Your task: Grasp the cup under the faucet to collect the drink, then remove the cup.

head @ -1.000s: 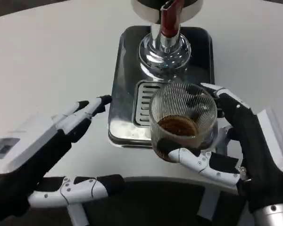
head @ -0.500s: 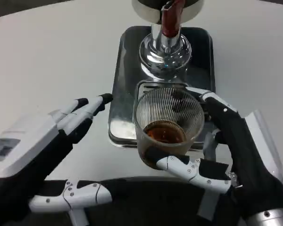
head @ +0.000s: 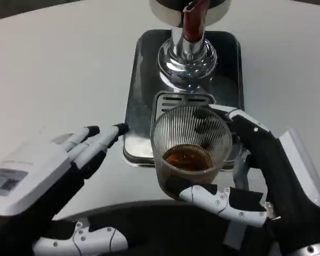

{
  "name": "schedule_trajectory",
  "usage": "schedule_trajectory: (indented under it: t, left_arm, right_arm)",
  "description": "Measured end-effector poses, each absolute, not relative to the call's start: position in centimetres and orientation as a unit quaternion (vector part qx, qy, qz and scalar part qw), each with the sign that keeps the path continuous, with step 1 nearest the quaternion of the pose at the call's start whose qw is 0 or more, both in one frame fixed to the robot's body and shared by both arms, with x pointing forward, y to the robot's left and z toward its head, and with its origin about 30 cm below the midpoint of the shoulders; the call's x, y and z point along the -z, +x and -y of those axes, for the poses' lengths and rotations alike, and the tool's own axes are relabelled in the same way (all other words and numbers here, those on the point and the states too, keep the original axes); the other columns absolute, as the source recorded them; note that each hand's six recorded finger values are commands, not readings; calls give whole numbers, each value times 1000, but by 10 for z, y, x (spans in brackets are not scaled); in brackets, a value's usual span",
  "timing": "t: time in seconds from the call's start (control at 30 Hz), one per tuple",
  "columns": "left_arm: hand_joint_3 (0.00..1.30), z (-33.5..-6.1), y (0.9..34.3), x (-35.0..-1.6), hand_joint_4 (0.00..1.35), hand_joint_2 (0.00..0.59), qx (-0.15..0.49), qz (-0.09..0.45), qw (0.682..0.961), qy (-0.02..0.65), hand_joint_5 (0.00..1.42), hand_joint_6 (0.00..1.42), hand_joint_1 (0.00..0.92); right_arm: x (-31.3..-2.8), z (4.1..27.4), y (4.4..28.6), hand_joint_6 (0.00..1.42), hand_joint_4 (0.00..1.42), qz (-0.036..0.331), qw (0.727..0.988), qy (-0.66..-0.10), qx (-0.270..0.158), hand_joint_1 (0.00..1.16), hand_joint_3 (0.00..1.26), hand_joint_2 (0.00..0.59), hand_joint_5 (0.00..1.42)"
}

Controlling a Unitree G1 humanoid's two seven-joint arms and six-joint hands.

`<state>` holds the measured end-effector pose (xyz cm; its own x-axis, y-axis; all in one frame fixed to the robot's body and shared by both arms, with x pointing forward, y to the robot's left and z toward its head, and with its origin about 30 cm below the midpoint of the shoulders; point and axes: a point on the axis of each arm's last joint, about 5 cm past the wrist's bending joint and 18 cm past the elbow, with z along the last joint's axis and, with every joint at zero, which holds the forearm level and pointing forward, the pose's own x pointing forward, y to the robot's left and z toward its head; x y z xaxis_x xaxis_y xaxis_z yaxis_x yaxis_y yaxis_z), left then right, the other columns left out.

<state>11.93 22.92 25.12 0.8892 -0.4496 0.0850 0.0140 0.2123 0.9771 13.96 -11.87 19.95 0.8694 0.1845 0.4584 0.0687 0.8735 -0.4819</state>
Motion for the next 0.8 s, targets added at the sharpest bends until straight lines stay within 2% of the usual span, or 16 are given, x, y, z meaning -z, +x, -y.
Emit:
schedule_trajectory:
  t: [0.37, 0.8]
  left_arm:
    - [0, -228, 117, -251, 0, 87, 172, 180, 736, 630, 0, 0, 0]
    - [0, -228, 117, -252, 0, 87, 175, 170, 729, 640, 0, 0, 0]
  right_arm:
    - [-199, 121, 137, 1288, 857, 249, 934, -253, -44, 824, 734, 244, 1028]
    - [-200, 118, 138, 1288, 857, 253, 933, -252, -55, 824, 735, 244, 1040]
